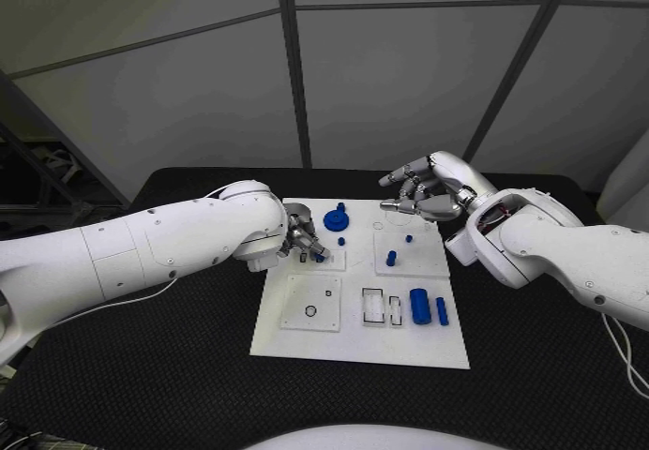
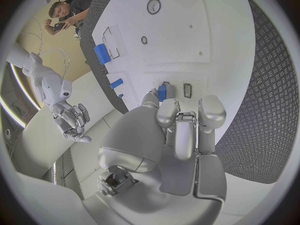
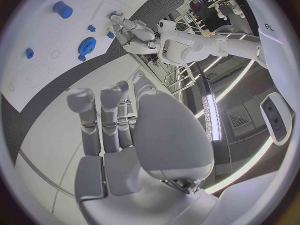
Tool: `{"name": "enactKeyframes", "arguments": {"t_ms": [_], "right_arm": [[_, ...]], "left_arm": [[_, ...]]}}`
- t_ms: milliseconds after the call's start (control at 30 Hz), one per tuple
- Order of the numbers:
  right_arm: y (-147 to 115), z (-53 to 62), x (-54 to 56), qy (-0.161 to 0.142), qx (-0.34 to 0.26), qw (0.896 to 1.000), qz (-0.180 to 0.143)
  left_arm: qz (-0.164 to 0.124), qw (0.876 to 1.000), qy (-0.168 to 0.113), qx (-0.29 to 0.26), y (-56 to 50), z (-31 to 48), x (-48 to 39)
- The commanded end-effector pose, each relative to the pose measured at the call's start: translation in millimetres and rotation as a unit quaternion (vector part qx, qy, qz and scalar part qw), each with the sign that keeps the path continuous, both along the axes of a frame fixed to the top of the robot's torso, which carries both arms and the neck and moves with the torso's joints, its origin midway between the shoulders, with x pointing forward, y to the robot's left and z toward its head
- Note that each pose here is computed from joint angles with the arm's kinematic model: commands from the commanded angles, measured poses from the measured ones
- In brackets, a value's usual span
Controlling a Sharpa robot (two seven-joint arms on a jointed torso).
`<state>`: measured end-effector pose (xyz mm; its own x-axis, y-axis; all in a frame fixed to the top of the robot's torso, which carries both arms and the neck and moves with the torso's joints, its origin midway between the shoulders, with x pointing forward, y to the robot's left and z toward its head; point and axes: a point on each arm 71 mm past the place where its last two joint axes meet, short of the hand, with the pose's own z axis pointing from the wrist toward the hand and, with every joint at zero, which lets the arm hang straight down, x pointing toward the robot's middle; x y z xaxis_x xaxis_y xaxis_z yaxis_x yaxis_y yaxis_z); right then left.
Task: Assemble the parts on the task board
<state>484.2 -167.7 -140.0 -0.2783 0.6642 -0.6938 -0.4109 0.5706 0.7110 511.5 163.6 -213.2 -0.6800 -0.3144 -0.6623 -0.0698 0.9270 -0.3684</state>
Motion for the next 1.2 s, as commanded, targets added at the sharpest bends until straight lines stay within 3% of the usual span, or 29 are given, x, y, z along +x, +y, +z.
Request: {"name": "enactKeyframes", "arguments": {"t_ms": [33,1200], "right_arm": [[1.6,1.4,-0.3,-0.003,-0.001,1.000,0.007],[2.9,0.8,0.4,-0.002,-0.002,1.000,0.008]], "left_arm": [[-0.010,1.000,-0.006,0.023,0.2,-0.4,-0.2],[-0.012,0.999,-0.001,0.033,3.0,-3.2,-2.5]]}}
